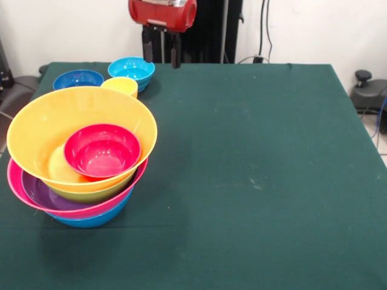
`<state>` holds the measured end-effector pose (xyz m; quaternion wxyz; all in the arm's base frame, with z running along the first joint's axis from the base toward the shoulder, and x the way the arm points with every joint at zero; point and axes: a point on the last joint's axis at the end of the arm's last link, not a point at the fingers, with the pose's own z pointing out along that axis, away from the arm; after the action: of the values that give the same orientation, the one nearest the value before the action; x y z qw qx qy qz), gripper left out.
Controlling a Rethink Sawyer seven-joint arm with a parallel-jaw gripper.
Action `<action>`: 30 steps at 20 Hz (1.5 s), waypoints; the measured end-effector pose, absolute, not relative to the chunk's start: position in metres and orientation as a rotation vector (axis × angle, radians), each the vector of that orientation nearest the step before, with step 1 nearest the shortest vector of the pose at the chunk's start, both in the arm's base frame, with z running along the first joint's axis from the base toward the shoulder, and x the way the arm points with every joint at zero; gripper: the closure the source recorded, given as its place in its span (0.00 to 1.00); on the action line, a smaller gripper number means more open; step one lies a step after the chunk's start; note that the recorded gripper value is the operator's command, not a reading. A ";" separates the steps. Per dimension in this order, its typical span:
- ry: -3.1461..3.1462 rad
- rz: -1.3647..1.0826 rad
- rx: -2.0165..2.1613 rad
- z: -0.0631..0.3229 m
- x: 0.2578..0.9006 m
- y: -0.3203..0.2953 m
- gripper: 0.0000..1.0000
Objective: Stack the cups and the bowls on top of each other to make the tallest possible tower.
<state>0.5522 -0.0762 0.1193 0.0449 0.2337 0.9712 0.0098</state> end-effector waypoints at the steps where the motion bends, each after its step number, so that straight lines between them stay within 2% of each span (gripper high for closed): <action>1: 2.967 0.030 0.715 0.118 0.551 -0.077 0.00; 12: 2.963 0.067 0.743 0.082 0.495 -0.098 0.00; 30: 2.999 0.117 0.720 0.056 0.409 -0.103 0.00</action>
<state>0.4086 -0.1030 0.0560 0.0274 0.2330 0.9713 0.0379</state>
